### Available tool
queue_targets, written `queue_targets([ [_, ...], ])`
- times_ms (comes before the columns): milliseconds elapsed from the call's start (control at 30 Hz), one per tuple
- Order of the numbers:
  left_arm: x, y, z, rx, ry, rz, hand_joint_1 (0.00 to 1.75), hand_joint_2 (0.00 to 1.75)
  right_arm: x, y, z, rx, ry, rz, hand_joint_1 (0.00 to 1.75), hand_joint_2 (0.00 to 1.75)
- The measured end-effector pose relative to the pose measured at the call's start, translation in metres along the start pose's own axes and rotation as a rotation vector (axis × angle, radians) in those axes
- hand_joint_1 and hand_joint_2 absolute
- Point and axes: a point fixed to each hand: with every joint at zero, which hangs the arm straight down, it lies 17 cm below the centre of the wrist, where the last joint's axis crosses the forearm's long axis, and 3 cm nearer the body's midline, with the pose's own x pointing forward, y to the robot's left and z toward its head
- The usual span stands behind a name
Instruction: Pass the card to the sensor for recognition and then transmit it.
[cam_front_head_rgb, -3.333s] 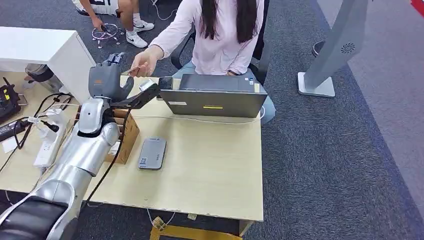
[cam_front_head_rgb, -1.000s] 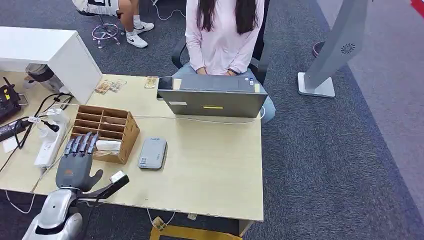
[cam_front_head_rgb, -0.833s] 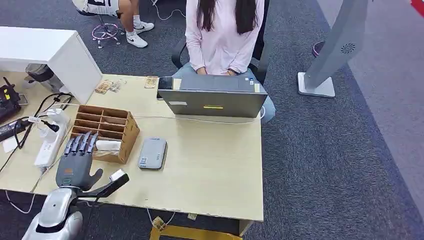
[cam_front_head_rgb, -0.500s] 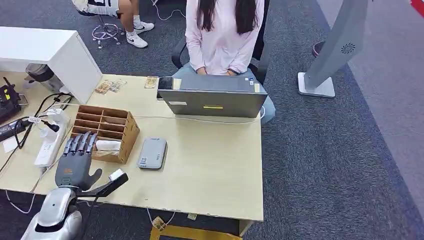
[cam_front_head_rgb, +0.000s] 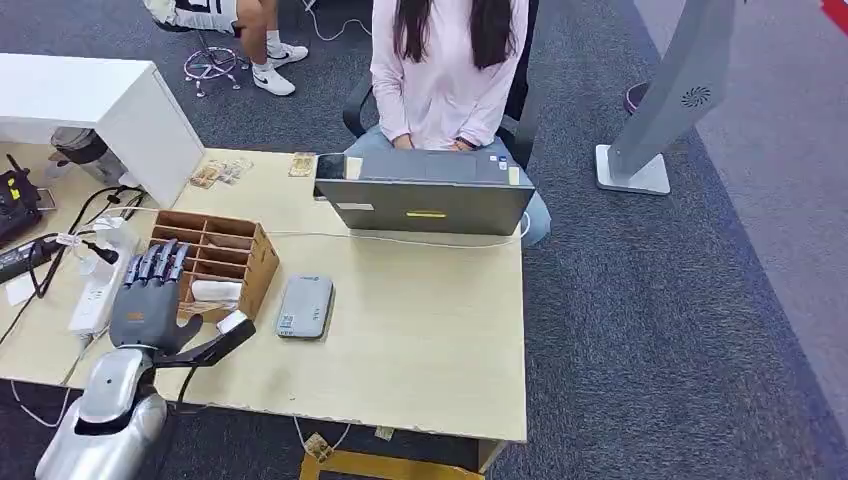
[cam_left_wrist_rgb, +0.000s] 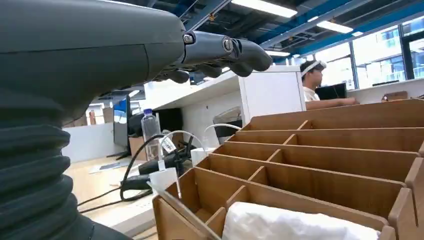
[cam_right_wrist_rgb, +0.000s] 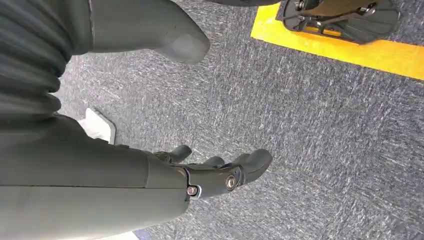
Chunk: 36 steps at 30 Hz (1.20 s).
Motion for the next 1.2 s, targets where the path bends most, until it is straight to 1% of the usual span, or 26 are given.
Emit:
queue_targets([
  [167, 0.001, -0.005, -0.003, -0.013, 0.002, 0.001, 0.0, 1.75, 0.0, 0.0, 0.0, 0.001, 0.0, 0.004, 0.0, 1.75],
  [333, 0.001, -0.013, -0.001, -0.035, 0.001, -0.002, 0.0, 1.75, 0.0, 0.0, 0.0, 0.001, -0.001, 0.005, 0.0, 1.75],
  [733, 0.012, -0.018, 0.002, -0.05, -0.023, 0.0, 0.0, 1.75, 0.0, 0.0, 0.0, 0.001, -0.001, 0.005, 0.0, 1.75],
  [767, 0.013, -0.018, 0.002, -0.052, -0.024, 0.0, 0.77, 1.75, 0.0, 0.0, 0.0, 0.001, -0.001, 0.005, 0.0, 1.75],
  [800, 0.014, -0.019, 0.002, -0.057, -0.026, 0.0, 1.75, 1.75, 0.0, 0.0, 0.0, 0.001, -0.001, 0.005, 0.0, 1.75],
  [1200, 0.023, -0.026, 0.005, -0.085, -0.037, 0.045, 1.75, 1.75, 0.001, 0.0, 0.0, 0.003, -0.006, 0.011, 0.0, 1.75],
])
